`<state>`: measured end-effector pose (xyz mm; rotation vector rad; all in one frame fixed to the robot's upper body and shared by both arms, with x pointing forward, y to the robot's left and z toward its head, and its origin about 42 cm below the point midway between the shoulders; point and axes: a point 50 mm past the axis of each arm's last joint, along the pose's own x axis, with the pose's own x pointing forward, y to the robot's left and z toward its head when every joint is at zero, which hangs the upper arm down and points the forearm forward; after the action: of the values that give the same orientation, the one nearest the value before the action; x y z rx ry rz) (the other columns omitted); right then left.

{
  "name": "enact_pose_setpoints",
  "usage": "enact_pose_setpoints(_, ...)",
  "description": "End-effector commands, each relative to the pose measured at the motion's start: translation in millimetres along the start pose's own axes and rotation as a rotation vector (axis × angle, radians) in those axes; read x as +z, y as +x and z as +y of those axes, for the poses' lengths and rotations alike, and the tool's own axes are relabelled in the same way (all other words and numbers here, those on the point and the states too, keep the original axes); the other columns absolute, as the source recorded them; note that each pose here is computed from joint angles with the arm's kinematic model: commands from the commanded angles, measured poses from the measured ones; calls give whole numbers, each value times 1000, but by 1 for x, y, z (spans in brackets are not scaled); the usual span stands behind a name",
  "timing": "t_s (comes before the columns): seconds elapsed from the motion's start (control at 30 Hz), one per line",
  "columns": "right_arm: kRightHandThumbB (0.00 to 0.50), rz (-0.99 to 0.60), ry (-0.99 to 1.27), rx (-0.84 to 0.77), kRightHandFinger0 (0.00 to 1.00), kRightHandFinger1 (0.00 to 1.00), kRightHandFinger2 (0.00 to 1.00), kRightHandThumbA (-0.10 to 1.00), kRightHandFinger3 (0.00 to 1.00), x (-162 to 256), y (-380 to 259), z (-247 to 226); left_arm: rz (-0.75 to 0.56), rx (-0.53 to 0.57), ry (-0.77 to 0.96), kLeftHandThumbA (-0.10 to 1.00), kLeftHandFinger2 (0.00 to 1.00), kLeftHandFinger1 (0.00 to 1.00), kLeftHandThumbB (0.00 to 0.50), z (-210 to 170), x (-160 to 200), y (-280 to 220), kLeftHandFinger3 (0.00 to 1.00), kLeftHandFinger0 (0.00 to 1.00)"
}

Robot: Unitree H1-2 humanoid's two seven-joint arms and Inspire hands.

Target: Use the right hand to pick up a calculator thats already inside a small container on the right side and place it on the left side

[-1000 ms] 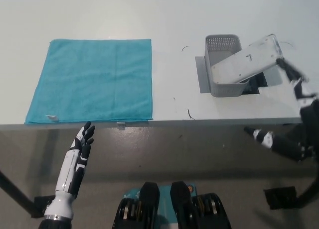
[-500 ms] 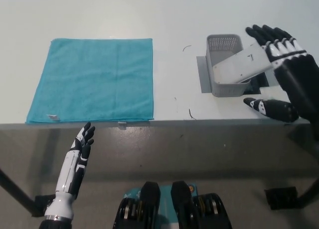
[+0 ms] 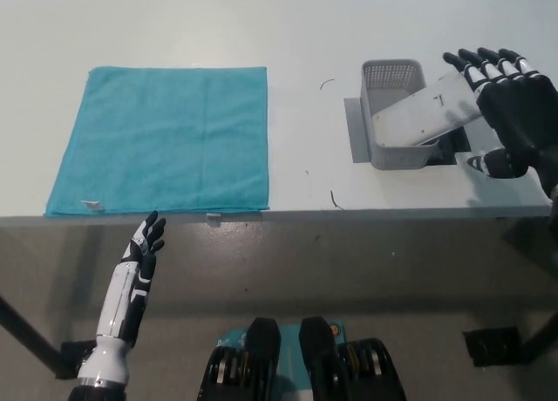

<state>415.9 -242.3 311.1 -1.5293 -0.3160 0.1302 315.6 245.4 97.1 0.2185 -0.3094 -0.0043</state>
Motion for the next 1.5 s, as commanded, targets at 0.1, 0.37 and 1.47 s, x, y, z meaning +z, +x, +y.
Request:
enact_pose_setpoints(0.1, 398, 110, -111, -21, 1000, 1000, 1000, 1000, 1000, -21, 20, -19, -75, 22, -40, 1000, 1000, 1000, 0, 3, 11, 2, 1000, 1000)
enact_pose_setpoints(0.37, 395, 114, -139, -12, 1000, 1000, 1000, 1000, 1000, -17, 30, -13, -72, 12, -40, 1000, 1000, 1000, 0, 2, 11, -3, 1000, 1000)
enact_pose_setpoints(1.47, 438, 92, -162, 108, 1000, 1000, 1000, 1000, 1000, 2, 106, 1, -39, 36, -46, 1000, 1000, 1000, 0, 3, 4, -12, 1000, 1000)
